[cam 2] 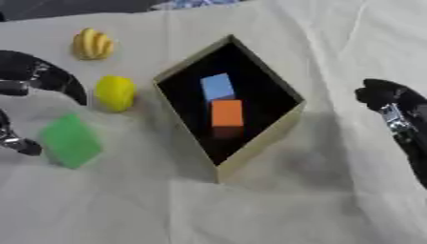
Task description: Pick up objects on the table and place them in the box.
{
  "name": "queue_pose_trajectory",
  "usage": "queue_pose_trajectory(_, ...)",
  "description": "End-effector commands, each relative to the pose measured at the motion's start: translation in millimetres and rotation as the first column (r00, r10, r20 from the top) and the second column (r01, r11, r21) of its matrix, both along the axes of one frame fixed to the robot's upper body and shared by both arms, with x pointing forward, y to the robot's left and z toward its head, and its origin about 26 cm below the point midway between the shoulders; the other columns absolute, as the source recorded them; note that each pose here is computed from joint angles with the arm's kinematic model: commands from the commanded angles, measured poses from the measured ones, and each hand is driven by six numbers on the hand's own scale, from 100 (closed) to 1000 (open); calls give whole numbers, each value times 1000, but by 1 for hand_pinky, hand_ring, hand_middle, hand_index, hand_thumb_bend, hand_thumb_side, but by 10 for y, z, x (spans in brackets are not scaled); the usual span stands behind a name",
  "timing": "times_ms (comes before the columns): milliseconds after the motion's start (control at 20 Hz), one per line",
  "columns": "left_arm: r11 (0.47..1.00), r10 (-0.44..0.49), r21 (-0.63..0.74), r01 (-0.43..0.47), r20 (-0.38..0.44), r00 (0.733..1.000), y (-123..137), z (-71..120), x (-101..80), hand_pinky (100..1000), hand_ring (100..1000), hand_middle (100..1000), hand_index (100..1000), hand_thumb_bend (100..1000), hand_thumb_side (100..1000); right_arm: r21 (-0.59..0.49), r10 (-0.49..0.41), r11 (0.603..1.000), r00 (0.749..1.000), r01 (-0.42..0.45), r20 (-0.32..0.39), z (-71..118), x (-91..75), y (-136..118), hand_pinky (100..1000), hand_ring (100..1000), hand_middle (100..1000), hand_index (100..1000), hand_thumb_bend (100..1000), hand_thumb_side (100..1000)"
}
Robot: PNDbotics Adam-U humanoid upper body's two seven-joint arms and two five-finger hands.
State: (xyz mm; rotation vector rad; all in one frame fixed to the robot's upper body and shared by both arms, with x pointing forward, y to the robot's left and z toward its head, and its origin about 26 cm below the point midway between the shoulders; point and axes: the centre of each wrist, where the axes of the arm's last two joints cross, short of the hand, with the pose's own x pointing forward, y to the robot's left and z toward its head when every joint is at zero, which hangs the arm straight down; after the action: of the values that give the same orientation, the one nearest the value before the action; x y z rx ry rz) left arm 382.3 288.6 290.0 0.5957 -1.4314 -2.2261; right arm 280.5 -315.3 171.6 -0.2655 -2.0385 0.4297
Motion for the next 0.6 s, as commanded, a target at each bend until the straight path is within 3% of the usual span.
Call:
queue_pose_trajectory(50,994,-47,96,50,-39,998,29,51,27,828,783,739,848,616,181,-13,-3,1000,1000,3,31,84,-23,-11,929,847,756,851,100,782)
queue_pose_trajectory(250,994,-57,88,64,-78,995,-12,-18,95,817,758,699,822,554,168,-9,-2,1000,1000,2,31,84,-21,-6,929,847,756,851,100,782)
queue_pose_trajectory(550,993,-56,96,68,-123,991,-9,-92,145,760,624,507,640,388,102,-2,-9,1000,999,9,37,85,-23,-16,929,847,756,851,100,778)
queue_pose_trajectory(600,993,-58,96,71,-125,990,-9,-94,146,756,615,493,621,338,142,-1,-10,1000,999,10,37,85,-23,-18,929,847,756,851,100,772)
